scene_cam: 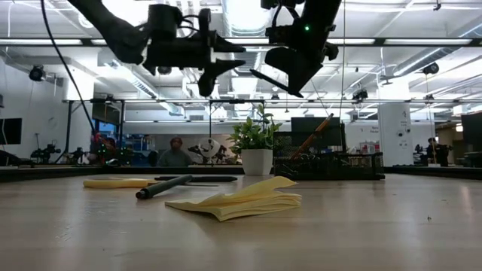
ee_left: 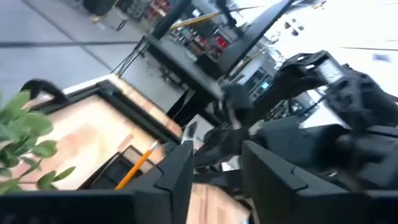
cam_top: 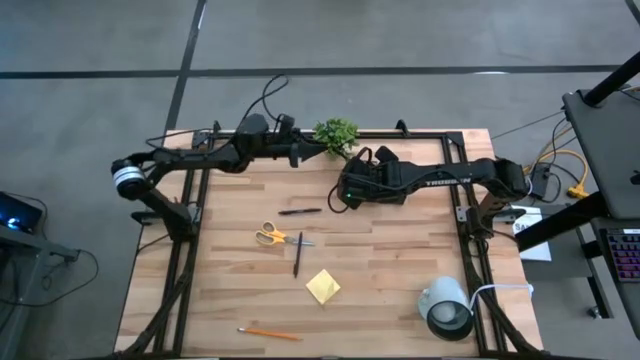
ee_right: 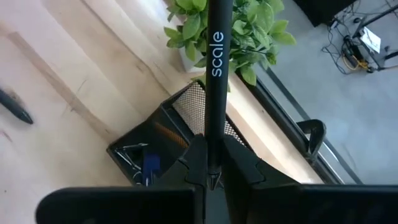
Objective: Pick and place office supplies into organizer
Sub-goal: Put the middle black pen into the desk organizer
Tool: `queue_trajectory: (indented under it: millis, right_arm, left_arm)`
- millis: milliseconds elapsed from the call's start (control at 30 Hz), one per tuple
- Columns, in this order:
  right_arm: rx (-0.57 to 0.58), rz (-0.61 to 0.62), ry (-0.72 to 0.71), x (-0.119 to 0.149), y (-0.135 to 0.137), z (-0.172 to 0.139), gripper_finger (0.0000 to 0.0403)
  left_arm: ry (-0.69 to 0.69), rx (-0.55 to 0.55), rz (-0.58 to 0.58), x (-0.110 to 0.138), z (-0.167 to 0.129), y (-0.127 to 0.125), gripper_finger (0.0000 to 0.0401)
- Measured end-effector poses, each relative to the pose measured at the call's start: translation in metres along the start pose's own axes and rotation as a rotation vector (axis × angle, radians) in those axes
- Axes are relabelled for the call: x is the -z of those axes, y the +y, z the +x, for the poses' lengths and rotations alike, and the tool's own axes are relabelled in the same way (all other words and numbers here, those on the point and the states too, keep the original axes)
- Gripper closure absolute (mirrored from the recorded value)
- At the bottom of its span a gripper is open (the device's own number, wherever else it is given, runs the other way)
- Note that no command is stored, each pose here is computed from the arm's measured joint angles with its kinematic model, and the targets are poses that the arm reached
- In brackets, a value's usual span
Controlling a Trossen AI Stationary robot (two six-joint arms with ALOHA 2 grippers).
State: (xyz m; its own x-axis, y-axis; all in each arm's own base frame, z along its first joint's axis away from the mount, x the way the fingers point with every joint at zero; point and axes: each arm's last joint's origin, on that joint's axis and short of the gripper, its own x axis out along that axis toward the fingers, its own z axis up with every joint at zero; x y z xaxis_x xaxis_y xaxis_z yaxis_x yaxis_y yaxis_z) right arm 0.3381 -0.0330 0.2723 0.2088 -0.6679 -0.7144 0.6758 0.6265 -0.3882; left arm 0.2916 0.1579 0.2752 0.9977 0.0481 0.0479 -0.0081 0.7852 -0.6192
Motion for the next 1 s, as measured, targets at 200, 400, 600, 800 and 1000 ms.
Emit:
queue_trajectory:
  millis: [200, 400, 600, 800, 1000]
  right_arm:
    - [0.005, 0.017, -0.022, -0.002, -0.001, -0.001, 0.0390]
    - [0.002, 0.026, -0.032, -0.003, 0.000, -0.001, 0.0390]
    - [0.000, 0.027, -0.034, -0.003, 0.000, -0.001, 0.0390]
    - [-0.001, 0.024, -0.037, -0.004, 0.000, -0.001, 0.0390]
    - [0.004, 0.018, -0.034, -0.005, -0.003, 0.002, 0.0390]
  left_arm:
    - [0.063, 0.017, -0.053, 0.003, 0.012, 0.010, 0.0241]
    - [0.082, 0.036, -0.110, 0.003, 0.024, 0.017, 0.0237]
    - [0.079, 0.043, -0.103, -0.002, 0.035, 0.021, 0.0237]
    - [0.108, 0.064, -0.109, -0.001, 0.043, 0.026, 0.0238]
    - [0.140, 0.073, -0.120, 0.004, 0.042, 0.029, 0.0271]
